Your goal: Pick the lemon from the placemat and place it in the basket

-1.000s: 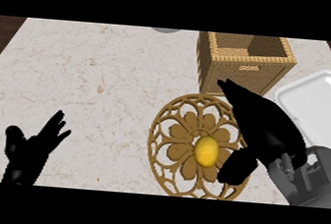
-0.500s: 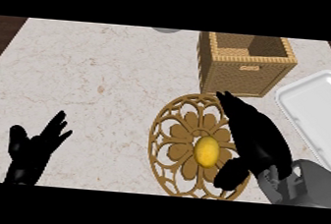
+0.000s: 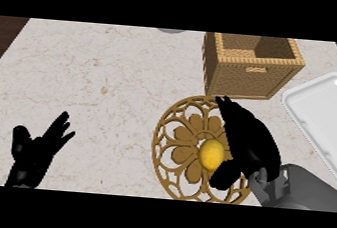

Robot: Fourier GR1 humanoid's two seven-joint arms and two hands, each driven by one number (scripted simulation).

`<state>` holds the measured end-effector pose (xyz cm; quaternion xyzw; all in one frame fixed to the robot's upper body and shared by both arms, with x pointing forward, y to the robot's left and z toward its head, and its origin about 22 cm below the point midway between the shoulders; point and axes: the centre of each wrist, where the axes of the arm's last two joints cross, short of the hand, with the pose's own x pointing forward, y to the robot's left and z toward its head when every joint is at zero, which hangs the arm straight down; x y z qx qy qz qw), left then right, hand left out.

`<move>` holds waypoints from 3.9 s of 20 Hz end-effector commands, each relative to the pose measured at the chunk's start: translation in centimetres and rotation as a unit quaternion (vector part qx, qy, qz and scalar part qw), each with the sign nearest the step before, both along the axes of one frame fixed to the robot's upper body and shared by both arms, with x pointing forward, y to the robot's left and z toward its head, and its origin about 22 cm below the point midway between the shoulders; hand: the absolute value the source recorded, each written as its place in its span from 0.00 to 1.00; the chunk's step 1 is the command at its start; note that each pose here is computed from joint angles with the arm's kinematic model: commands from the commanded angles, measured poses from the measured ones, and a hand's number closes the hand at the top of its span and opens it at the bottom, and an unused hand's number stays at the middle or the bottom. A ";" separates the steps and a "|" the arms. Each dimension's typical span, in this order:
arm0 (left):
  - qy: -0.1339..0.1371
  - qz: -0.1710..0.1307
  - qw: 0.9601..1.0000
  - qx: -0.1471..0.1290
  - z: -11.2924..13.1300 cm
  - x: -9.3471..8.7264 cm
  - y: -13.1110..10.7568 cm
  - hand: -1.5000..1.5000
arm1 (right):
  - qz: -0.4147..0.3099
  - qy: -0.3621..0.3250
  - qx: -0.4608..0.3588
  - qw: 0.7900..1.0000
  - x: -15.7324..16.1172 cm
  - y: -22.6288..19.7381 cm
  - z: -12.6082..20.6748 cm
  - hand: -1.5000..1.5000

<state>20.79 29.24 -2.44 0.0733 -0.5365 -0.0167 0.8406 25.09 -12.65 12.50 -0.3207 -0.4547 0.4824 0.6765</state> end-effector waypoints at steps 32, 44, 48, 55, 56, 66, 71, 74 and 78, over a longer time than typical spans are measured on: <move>0.054 -0.001 0.999 0.000 -1.9 -0.9 0.2 0.50 | -0.021 0.034 -0.096 0.995 1.4 1.9 -6.3 1.00; 0.059 -0.007 0.998 -0.003 -1.6 0.4 -0.4 0.50 | 0.077 -0.010 -0.117 0.990 -1.5 12.1 -7.7 1.00; 0.054 -0.019 0.998 0.005 -2.3 -0.3 -0.2 0.50 | 0.101 -0.042 -0.128 0.986 0.3 14.9 -6.6 1.00; 0.053 -0.008 0.999 0.001 -2.2 -0.7 -0.4 0.50 | 0.025 -0.161 0.157 0.974 0.2 14.1 -0.3 1.00; 0.057 -0.008 0.998 -0.007 -2.1 -0.4 0.2 0.50 | 0.002 -0.177 0.194 0.965 0.3 13.8 -0.1 1.00; 0.063 0.004 0.998 -0.011 -2.6 -2.2 -0.2 0.50 | -0.070 -0.309 0.272 0.909 -0.1 13.3 10.0 1.00; 0.068 0.011 0.998 0.003 -3.4 -3.1 0.2 0.50 | -0.124 -0.344 0.257 0.894 3.6 10.8 14.4 1.00; 0.065 0.017 0.998 0.006 -2.5 -1.6 0.3 0.50 | -0.135 -0.348 0.258 0.891 4.0 10.8 16.9 1.00; 0.060 0.011 0.998 -0.003 -2.2 -0.5 1.4 0.50 | -0.152 -0.345 0.240 0.895 6.8 8.0 18.4 1.00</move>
